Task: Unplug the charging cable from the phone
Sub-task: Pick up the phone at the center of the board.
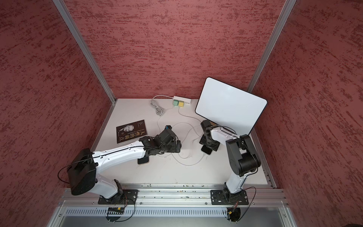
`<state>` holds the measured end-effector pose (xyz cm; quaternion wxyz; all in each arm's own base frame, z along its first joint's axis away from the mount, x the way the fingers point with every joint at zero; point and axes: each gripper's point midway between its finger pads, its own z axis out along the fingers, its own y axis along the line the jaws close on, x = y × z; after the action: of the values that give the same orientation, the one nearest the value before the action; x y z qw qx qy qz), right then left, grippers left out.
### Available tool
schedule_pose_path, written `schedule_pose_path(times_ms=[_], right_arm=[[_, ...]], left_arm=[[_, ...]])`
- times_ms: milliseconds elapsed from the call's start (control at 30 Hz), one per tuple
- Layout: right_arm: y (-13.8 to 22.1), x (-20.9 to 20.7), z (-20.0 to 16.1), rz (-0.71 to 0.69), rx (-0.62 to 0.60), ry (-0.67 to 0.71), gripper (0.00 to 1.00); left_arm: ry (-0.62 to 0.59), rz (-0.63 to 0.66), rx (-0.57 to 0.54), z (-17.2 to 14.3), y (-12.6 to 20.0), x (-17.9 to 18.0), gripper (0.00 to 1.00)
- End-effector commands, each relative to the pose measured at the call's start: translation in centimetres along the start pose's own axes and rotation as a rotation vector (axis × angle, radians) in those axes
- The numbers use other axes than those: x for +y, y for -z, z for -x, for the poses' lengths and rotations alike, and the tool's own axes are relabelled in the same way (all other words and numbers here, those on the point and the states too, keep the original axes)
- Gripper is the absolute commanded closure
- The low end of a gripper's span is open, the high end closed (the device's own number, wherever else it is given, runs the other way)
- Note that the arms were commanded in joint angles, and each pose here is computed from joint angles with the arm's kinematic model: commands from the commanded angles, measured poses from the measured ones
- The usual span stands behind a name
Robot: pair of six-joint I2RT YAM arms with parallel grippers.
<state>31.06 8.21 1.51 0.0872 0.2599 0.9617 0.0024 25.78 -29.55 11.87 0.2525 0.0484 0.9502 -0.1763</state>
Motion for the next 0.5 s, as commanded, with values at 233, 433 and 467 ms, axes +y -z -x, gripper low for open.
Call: schedule_pose_path(times_ms=[233, 433, 467], right_arm=[[0.4, -0.7, -0.4, 0.017, 0.004, 0.002, 0.49], [1.2, -0.7, -0.3, 0.025, -0.009, 0.001, 0.54], [1.4, -0.7, -0.2, 0.029, -0.014, 0.001, 0.55]], left_arm=[[0.025, -0.018, -0.008, 0.5, 0.2, -0.3, 0.02], [0.029, -0.016, -0.007, 0.5, 0.1, -0.2, 0.02], [0.029, -0.015, -0.006, 0.5, 0.2, -0.2, 0.02]])
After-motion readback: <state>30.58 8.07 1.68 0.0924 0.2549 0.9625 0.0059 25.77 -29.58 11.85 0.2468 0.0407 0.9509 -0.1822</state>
